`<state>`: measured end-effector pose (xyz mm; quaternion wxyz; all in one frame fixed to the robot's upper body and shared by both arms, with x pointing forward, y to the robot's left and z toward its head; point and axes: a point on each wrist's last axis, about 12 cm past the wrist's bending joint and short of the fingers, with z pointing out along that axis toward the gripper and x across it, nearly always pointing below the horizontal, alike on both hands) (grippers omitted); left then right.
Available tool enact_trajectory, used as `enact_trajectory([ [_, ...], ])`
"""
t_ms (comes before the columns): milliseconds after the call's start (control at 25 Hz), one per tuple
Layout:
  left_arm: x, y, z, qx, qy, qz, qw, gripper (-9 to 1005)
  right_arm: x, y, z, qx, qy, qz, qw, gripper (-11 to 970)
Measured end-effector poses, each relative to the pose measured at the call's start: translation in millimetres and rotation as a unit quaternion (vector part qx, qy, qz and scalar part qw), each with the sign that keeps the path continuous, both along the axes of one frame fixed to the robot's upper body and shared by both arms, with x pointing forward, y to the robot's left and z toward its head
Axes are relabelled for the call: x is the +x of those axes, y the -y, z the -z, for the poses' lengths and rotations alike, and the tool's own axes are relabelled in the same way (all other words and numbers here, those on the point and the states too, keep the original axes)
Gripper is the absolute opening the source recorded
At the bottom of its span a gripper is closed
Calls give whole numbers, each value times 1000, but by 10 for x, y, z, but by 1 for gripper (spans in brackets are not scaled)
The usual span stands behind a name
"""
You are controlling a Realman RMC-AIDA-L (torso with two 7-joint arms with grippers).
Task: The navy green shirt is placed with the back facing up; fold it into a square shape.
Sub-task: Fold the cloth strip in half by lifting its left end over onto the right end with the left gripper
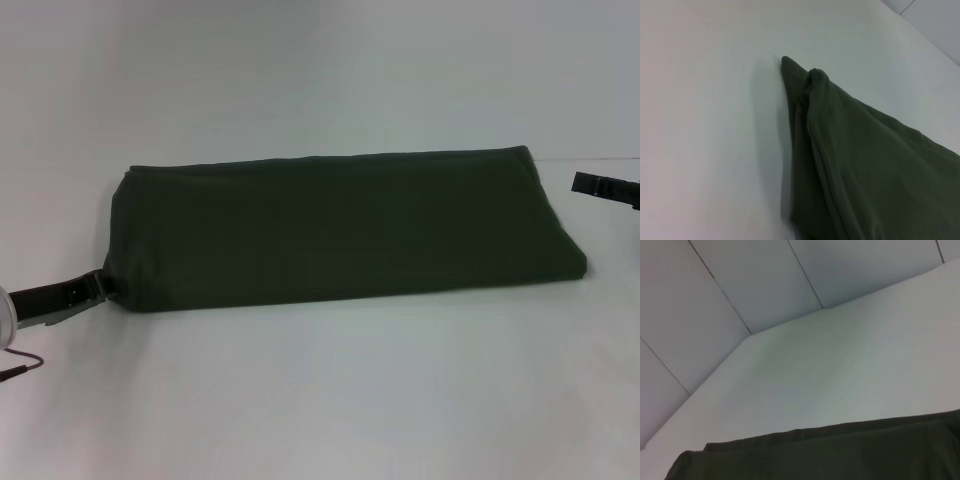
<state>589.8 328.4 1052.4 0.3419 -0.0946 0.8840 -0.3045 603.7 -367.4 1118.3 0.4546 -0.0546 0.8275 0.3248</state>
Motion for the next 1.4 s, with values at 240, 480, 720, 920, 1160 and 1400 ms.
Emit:
enact_trajectory([
  [240, 6, 7, -3, 1, 0, 2, 1000, 3, 59, 35, -94, 9, -48, 5, 999, 691],
  [480, -2, 6, 3, 0, -1, 1, 1000, 3, 231, 2, -242, -20, -120, 3, 993, 690],
  [720, -12, 7, 13, 0, -2, 1, 1000, 4, 362, -8, -255, -83, -159, 27, 984, 689],
  [920, -21, 9, 18, -1, -3, 2, 1000, 4, 436, -89, -206, -138, -176, 28, 974, 690],
  [1160, -28, 10, 21, -3, -4, 3, 1000, 4, 470, -239, -84, -177, -180, 22, 967, 690],
  [1400, -28, 10, 18, -4, -4, 4, 1000, 3, 480, -345, 30, -189, -180, 19, 965, 669],
])
